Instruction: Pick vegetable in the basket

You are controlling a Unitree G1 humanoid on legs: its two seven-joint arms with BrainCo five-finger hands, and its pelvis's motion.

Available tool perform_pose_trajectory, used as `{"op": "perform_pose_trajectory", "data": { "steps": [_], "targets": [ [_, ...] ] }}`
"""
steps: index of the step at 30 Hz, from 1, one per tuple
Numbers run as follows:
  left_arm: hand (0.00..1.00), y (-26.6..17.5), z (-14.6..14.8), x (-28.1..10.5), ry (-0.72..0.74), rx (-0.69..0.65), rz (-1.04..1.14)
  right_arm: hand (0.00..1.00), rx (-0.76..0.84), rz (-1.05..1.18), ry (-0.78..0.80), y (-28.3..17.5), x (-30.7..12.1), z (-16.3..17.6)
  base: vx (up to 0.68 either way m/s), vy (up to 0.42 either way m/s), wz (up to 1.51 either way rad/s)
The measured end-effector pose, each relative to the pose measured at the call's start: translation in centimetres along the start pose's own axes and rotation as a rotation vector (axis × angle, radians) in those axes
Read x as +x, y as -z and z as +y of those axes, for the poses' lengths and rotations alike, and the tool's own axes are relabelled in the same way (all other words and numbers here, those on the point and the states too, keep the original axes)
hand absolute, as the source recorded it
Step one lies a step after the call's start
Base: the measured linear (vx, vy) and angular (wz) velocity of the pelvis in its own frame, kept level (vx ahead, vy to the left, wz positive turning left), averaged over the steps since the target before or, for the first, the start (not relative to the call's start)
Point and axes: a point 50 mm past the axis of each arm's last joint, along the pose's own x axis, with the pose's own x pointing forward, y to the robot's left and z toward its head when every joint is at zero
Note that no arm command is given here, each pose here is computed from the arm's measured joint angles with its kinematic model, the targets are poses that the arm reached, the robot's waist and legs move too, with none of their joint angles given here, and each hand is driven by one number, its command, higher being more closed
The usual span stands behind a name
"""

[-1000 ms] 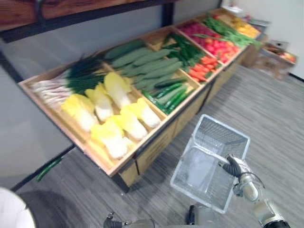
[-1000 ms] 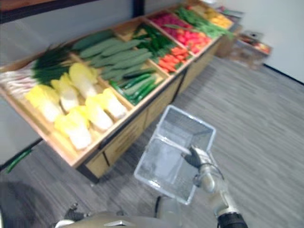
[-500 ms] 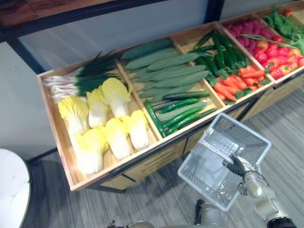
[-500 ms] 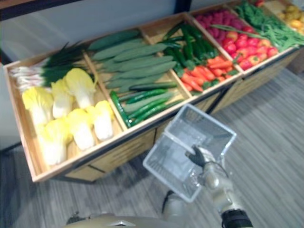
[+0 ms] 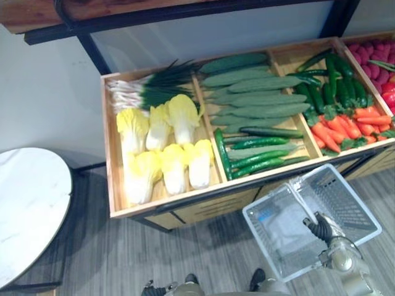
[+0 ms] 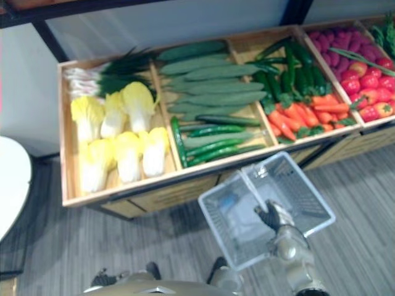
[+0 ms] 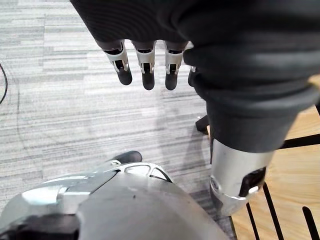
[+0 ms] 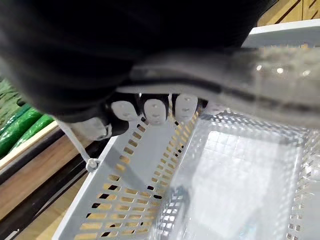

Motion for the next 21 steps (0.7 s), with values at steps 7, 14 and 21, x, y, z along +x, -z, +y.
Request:
{"op": "perform_pose_trajectory", "data": {
  "steps": [7,14,21],
  "targets": [
    [0.0,-0.2,0.3,0.1,-0.01,-0.006,-0.011,1.0,0.045,0.125,0.037,2.9,-0.4,-0.4,-0.09,0.027,0.17],
    [0.0,-2.8,2.2,0.3,-0.118,-0.23,-0.087,1.0,0.087,0.293,0.044,6.2,-1.2,-0.3,-0.08,0.023,0.35],
    [0.0,-12.5,7.9,-2.1,-0.347,-0.534,-0.511,1.0,0.199,0.477,-0.063,8.3,-3.3,4.3,-0.02,-0.032,0.22]
  ]
}}
